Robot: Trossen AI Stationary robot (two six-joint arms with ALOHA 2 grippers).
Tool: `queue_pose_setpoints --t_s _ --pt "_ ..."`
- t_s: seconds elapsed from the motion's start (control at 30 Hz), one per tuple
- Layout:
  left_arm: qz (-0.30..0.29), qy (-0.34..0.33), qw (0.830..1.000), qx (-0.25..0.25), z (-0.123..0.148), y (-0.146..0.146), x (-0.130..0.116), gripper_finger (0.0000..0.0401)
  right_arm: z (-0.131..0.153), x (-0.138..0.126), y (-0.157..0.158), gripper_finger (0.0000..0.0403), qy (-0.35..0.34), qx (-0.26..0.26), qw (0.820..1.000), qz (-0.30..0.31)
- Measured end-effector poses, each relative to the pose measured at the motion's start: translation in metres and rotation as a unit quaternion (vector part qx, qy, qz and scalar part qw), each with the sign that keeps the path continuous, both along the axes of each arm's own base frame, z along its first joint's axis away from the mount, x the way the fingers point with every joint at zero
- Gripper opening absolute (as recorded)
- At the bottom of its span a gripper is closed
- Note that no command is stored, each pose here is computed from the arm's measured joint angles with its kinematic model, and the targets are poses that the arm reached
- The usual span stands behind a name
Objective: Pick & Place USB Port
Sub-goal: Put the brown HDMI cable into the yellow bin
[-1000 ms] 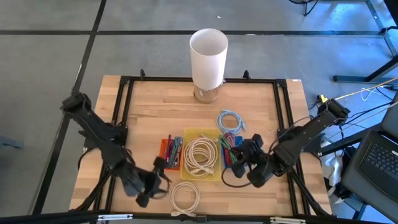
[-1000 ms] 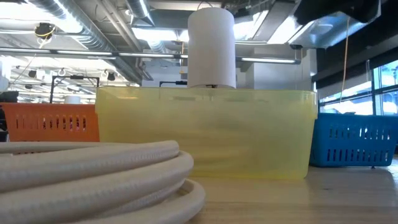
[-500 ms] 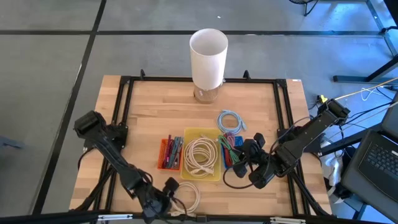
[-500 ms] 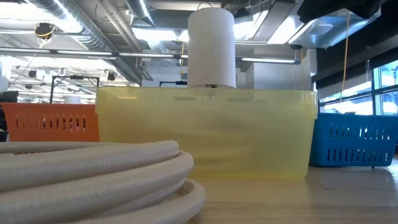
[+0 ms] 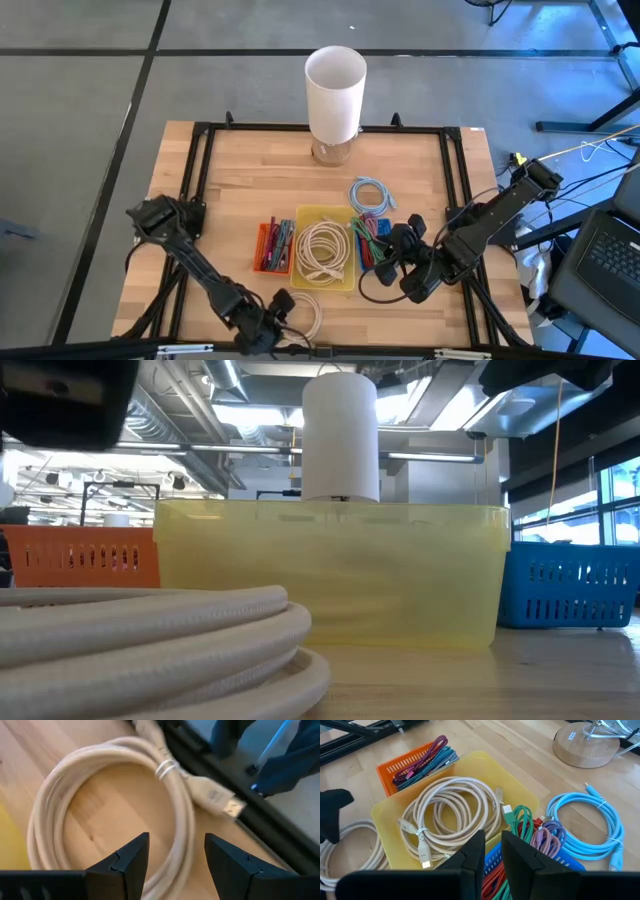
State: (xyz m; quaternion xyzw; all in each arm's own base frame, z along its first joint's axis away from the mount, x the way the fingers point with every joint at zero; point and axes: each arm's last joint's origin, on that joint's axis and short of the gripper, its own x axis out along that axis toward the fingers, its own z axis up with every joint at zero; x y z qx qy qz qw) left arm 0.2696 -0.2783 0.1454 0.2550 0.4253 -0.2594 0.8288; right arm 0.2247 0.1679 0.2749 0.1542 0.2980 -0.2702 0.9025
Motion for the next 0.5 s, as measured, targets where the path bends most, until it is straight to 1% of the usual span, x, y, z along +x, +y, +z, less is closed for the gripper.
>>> queue_pose_setpoints --t_s 0.13,0.23,0.3,0.4,0.5 --pt "0.008 0.011 1.0 0.021 -0.01 0.003 0.002 0.0185 0.0 0.0 0.0 0.0065 -0.001 0.001 1.0 -0.001" --pt "0.006 0.024 1.0 0.019 -0.015 0.004 0.005 0.0181 0.0 0.0 0.0 0.0065 -0.002 0.002 1.0 -0.001" --pt "0.002 0.033 0.999 0.015 -0.018 0.004 0.005 0.0169 0.0 0.0 0.0 0.0065 -0.002 0.003 1.0 -0.001" --pt "-0.005 0.042 0.999 0.006 -0.018 0.003 0.004 0.0124 0.0 0.0 0.0 0.0065 -0.002 0.004 1.0 0.0" --pt "-0.014 0.052 0.998 -0.011 -0.014 0.002 0.002 0.0051 0.0 0.0 0.0 0.0065 -0.001 0.003 1.0 0.001"
